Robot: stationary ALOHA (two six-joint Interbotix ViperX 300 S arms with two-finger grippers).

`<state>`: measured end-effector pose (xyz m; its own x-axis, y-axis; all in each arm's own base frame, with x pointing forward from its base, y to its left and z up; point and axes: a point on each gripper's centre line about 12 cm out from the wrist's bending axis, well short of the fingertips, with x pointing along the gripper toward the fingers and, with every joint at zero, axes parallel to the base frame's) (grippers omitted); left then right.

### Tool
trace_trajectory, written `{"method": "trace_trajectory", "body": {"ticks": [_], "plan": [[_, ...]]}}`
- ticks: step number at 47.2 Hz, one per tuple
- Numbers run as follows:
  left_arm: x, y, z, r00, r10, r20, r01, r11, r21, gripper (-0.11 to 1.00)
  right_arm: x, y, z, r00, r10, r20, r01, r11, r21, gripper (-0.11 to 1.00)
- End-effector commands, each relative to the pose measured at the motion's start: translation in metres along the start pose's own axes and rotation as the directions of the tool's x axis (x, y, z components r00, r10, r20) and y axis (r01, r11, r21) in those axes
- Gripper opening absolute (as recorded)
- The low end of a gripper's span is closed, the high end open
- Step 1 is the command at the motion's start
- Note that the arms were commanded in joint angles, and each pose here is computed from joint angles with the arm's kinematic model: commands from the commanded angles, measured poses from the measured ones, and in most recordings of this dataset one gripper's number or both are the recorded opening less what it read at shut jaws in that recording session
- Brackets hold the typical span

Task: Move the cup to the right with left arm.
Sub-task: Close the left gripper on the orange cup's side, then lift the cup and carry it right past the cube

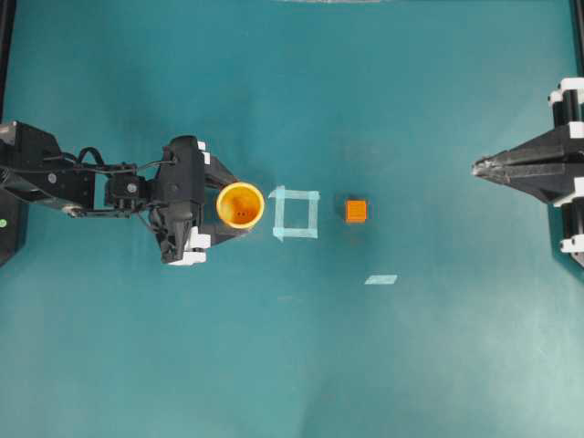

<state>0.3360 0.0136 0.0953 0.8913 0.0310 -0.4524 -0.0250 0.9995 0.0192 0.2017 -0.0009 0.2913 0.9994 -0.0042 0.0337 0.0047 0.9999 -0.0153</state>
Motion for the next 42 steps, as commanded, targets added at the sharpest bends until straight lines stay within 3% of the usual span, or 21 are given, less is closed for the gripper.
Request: {"method": "trace_trajectory", "body": {"ticks": [1,13,28,42], "plan": [[-0.002,-0.001,0.013,0.999,-0.003,0.038,0.003,1.000,0.001,0.67,0.003,0.000,0.013,0.999,-0.001,0.034,0.001,1.000,0.002,0.00],[-0.012,-0.001,0.045,0.992,-0.002,0.127,0.002,1.000,0.003,0.67,0.003,0.000,0.016,0.999,0.000,0.040,0.000,1.000,0.011,0.00],[-0.016,-0.004,0.065,0.993,-0.011,0.121,0.012,1.000,-0.007,0.67,0.004,-0.001,0.019,0.999,-0.003,0.048,0.002,1.000,0.015,0.00],[0.007,-0.003,0.086,0.993,-0.010,0.121,0.010,1.000,0.004,0.67,0.003,-0.001,0.023,0.998,-0.003,0.055,0.002,1.000,0.015,0.00]]}}
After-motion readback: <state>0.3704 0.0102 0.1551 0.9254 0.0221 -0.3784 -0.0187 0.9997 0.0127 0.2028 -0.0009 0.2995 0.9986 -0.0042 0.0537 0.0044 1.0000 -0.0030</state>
